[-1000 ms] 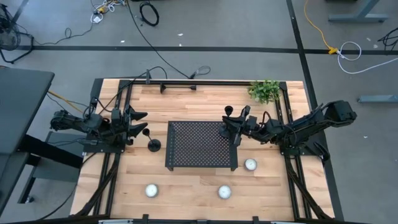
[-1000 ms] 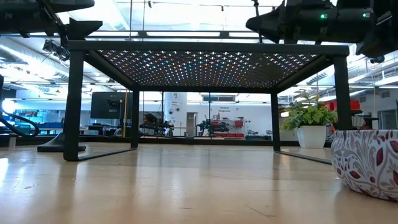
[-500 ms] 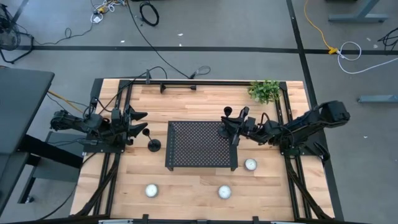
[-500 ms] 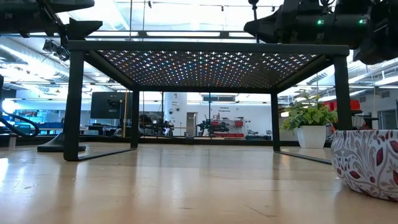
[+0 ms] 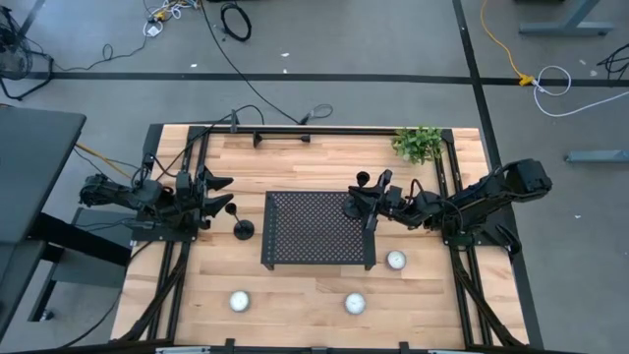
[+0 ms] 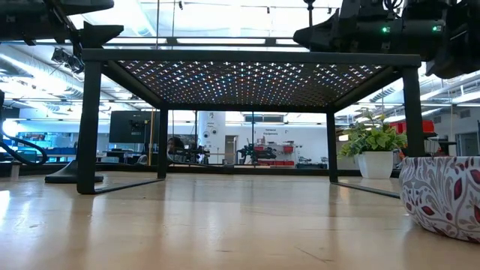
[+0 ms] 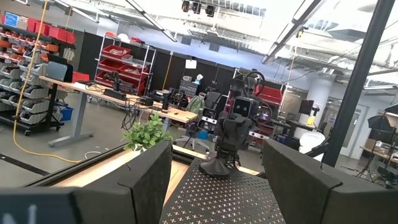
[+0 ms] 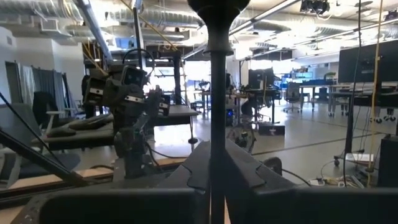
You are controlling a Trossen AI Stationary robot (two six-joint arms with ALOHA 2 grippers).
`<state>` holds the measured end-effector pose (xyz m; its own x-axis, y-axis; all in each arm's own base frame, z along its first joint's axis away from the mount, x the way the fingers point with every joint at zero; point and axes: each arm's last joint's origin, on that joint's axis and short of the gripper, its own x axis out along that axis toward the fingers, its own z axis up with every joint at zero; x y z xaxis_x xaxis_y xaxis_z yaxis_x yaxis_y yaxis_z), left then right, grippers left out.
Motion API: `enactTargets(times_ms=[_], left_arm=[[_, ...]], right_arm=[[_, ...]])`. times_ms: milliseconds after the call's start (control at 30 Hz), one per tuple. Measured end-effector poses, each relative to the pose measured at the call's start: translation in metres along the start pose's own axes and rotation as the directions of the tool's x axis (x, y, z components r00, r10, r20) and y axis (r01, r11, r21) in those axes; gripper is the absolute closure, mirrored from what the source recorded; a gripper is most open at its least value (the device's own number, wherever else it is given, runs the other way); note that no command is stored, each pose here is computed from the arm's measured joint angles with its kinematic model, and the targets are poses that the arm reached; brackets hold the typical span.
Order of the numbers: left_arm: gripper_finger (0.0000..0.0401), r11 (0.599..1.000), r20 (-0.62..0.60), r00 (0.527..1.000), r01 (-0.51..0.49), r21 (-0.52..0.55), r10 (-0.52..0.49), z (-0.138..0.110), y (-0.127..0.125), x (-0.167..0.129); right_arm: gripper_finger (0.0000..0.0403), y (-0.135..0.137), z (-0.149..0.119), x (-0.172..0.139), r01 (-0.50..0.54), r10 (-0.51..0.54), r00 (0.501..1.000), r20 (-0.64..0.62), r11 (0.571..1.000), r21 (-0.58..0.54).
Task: Pick & Place candle stick holders
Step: Put the middle right black candle holder on the shelf, then put the pink patterned scented candle on the shelf
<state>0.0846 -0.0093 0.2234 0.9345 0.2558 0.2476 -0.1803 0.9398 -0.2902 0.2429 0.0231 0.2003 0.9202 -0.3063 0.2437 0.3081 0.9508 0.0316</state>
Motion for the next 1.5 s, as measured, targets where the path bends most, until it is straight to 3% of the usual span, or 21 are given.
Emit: enactTargets(times_ms=[367, 1067, 1267, 1500], left_arm=[[0.0149, 1.0, 0.0, 1.0, 0.0, 0.0, 0.0, 0.0, 0.0, 0.0], [0.0149, 1.0, 0.0, 1.0, 0.0, 0.0, 0.0, 0.0, 0.0, 0.0], [0.0149, 1.0, 0.0, 1.0, 0.0, 0.0, 0.0, 0.0, 0.0, 0.0], [0.0149, 1.0, 0.0, 1.0, 0.0, 0.0, 0.0, 0.0, 0.0, 0.0]], right_arm=[[0.0355, 0.006, 0.0006, -0.0027, -0.025, 0.025, 1.0, 0.0, 0.999, -0.02], [0.0108, 0.006, 0.001, -0.0027, -0.025, 0.025, 1.0, 0.003, 1.0, 0.01], [0.0071, 0.006, 0.0011, -0.0027, -0.025, 0.025, 1.0, 0.004, 1.0, 0.008], [0.0064, 0.0093, 0.0033, -0.0048, -0.038, 0.039, 0.999, 0.008, 0.999, -0.02]])
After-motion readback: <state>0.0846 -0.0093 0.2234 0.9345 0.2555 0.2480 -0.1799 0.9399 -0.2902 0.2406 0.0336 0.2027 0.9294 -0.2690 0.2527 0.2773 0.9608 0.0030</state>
